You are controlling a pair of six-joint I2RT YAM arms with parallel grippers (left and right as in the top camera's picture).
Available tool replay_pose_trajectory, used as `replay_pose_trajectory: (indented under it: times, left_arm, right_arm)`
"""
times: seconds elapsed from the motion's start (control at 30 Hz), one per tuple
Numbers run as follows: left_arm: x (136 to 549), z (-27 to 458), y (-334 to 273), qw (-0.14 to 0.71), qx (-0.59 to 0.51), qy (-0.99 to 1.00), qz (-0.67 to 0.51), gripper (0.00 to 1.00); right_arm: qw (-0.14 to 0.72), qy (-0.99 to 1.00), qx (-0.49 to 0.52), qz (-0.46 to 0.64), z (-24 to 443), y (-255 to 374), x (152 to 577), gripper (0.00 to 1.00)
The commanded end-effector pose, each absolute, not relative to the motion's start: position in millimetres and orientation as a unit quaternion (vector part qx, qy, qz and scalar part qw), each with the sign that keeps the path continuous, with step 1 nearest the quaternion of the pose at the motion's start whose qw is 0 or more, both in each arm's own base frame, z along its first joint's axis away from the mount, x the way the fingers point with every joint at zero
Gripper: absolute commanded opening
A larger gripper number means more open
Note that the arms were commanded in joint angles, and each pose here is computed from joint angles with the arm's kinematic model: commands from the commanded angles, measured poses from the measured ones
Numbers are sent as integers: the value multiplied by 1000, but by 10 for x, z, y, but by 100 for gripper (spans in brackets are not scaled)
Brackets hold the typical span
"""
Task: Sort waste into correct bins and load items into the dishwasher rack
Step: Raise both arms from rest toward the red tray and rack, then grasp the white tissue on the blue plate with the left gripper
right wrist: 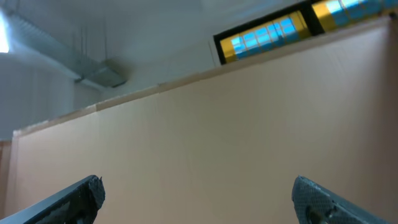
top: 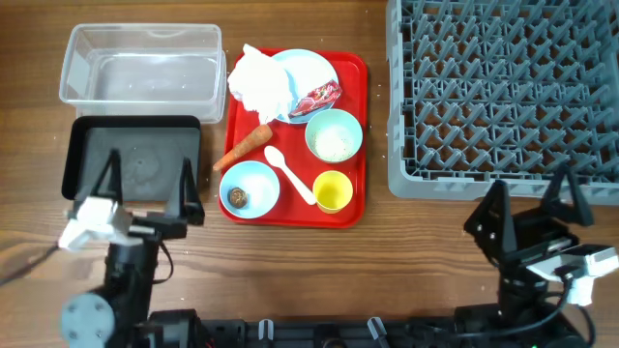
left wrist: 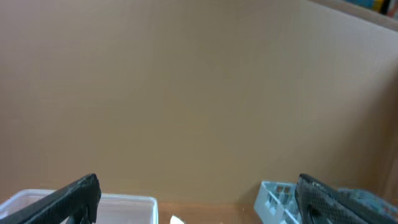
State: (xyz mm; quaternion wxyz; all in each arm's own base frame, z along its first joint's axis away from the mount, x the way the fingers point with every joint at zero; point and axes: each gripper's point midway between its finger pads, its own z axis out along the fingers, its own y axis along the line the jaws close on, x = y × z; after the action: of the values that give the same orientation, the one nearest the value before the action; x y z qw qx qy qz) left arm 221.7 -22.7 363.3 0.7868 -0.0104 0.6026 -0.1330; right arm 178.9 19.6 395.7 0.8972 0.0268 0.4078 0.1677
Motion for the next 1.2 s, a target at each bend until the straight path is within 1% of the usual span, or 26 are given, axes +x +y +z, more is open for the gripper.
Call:
replay_pose_trajectory:
  times: [0.0,0.13,0.23,0.37,0.47,0.53,0.63,0.7,0.73,0.77,0.8,0.9,0.97,1.03,1.1,1.17]
  left_arm:
    - [2433,3904,-311,751,21,647,-130,100]
    - [2803,3952,-444,678,37,715,-166,100]
    - [3058,3862,-455,608,23,773,-176,100]
    - [3387,3640,-496,512,21,839,-182,100]
    - [3652,3414,-679,431,36,880,-197,100]
    - [3802,3251,-824,367,51,907,-200,100]
    - [3908,3059,-924,283,47,939,-190,100]
    - [3950,2859,-963,213,43,961,-169,100]
    - [3999,2755,-1005,194,44,965,-168,100]
    - [4042,2676,-1027,186,45,967,-167,100]
    - [4170,2599,-1050,192,46,966,-168,100]
    - [4441,2403,-1212,190,37,959,-208,100]
    - [4681,2439,-1361,220,37,942,-251,100]
    - [4876,2513,-1442,255,31,930,-263,100]
    - [5012,2559,-1494,285,21,926,-249,100]
    - [5107,2506,-1467,310,15,933,-183,100]
  right_arm:
    - [898,418,-66,120,4325,426,1890,100]
    - [861,468,-130,151,4544,700,2230,100]
    - [816,525,-163,181,4577,881,2563,100]
    - [721,625,-214,206,4388,1105,3008,100]
    - [657,686,-212,229,4240,1174,3274,100]
    - [612,720,-226,236,4103,1227,3380,100]
    - [559,762,-225,239,3906,1235,3472,100]
    - [531,784,-220,236,3737,1221,3520,100]
    - [522,792,-214,233,3670,1205,3554,100]
    - [516,797,-212,233,3619,1204,3570,100]
    - [504,804,-209,236,3544,1205,3586,100]
    - [473,823,-201,241,3360,1207,3596,100]
    - [450,836,-195,244,3252,1201,3552,100]
    - [438,843,-193,246,3199,1200,3515,100]
    - [434,845,-192,247,3184,1199,3504,100]
    - [434,845,-192,247,3184,1199,3504,100]
